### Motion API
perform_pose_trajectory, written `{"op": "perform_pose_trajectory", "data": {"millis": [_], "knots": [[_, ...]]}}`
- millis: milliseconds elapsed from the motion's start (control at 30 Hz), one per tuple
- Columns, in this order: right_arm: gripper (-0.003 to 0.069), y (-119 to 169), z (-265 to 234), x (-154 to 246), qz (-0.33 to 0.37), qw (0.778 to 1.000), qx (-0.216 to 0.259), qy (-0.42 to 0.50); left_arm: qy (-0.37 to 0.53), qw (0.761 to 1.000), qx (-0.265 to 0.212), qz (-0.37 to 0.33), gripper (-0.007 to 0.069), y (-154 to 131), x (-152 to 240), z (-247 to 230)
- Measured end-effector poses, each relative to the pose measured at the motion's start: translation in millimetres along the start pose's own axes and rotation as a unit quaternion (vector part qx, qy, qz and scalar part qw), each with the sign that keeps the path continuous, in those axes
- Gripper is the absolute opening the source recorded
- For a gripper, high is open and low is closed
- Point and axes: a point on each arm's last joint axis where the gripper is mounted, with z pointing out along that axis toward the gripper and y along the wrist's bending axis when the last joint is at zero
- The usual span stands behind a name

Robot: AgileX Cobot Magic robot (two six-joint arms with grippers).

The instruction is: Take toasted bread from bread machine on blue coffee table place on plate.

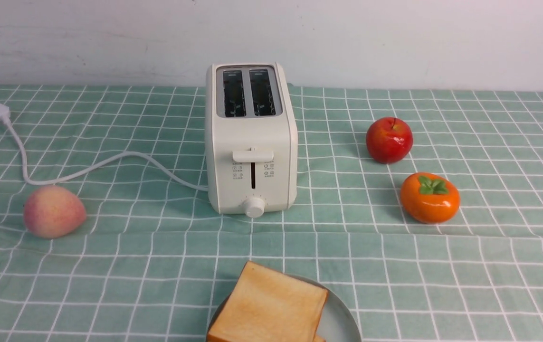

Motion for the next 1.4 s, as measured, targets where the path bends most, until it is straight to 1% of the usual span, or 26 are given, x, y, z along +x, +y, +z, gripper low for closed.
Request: {"op": "perform_pose_trajectory", "data": {"millis": [400,467,567,633,700,833,867,933,1033,1100,1133,1167,1200,1233,1267,1300,1333,1400], "knots": [[0.0043,0.2,0.0,-0.3,0.0,1.0,-0.001,-0.001,0.001,1.0,0.001,-0.001,0.0,0.0,0.1,0.0],[0.0048,-2.7,-3.3,-1.1,0.002,1.0,0.011,-0.008,0.001,1.0,0.001,-0.001,0.0002,0.0,0.1,0.0],[0.0052,-12.3,-13.7,-3.6,0.01,0.998,0.056,-0.029,0.002,1.0,0.0,-0.001,0.0003,0.2,0.3,0.0],[0.0054,-19.4,-23.1,-5.3,0.013,0.994,0.098,-0.045,0.003,1.0,-0.001,-0.001,0.0005,0.4,0.5,0.0],[0.0056,-27.8,-37.0,-6.6,0.014,0.985,0.163,-0.059,0.004,1.0,-0.002,-0.001,0.0006,0.5,0.9,0.1],[0.0062,-36.6,-58.0,-7.2,-0.009,0.96,0.272,-0.063,0.005,1.0,-0.002,-0.001,0.0008,0.6,1.1,0.2],[0.0064,-37.7,-61.4,-7.3,-0.016,0.954,0.293,-0.061,0.005,1.0,-0.002,-0.001,0.0009,0.6,1.1,0.2],[0.0069,-39.5,-65.2,-6.9,-0.019,0.944,0.324,-0.055,0.005,1.0,-0.002,-0.001,0.0013,0.6,1.1,0.2],[0.0071,-40.4,-66.8,-6.0,0.001,0.939,0.339,-0.054,0.005,1.0,-0.002,-0.001,0.0017,0.6,1.1,0.2],[0.0073,-38.2,-69.1,-5.2,0.068,0.938,0.33,-0.077,0.005,1.0,-0.002,-0.001,0.0018,0.6,1.1,0.2],[0.0075,-36.2,-70.5,-4.4,0.125,0.935,0.318,-0.094,0.005,1.0,-0.002,-0.001,0.0018,0.6,1.1,0.2],[0.0076,-35.9,-70.7,-4.2,0.134,0.934,0.316,-0.097,0.005,1.0,-0.002,-0.001,0.0018,0.6,1.1,0.2],[0.0078,-32.8,-73.3,-1.3,0.218,0.922,0.3,-0.111,0.005,1.0,-0.002,-0.001,0.0019,0.6,1.1,0.2],[0.0078,-32.5,-73.6,-0.8,0.226,0.921,0.298,-0.112,0.005,1.0,-0.002,-0.001,0.0019,0.6,1.1,0.2],[0.008,-29.2,-75.2,5.0,0.291,0.906,0.289,-0.101,0.005,1.0,-0.002,-0.001,0.0019,0.6,1.1,0.2],[0.0082,-27.1,-76.2,8.1,0.312,0.902,0.285,-0.092,0.005,1.0,-0.002,-0.001,0.0019,0.6,1.1,0.2],[0.0084,-24.1,-76.9,12.4,0.331,0.894,0.292,-0.073,0.005,1.0,-0.002,-0.001,0.0019,0.6,1.1,0.2],[0.0086,-20.1,-77.5,17.1,0.352,0.895,0.27,-0.052,0.005,1.0,-0.002,-0.001,0.0019,0.6,1.1,0.2]]}}
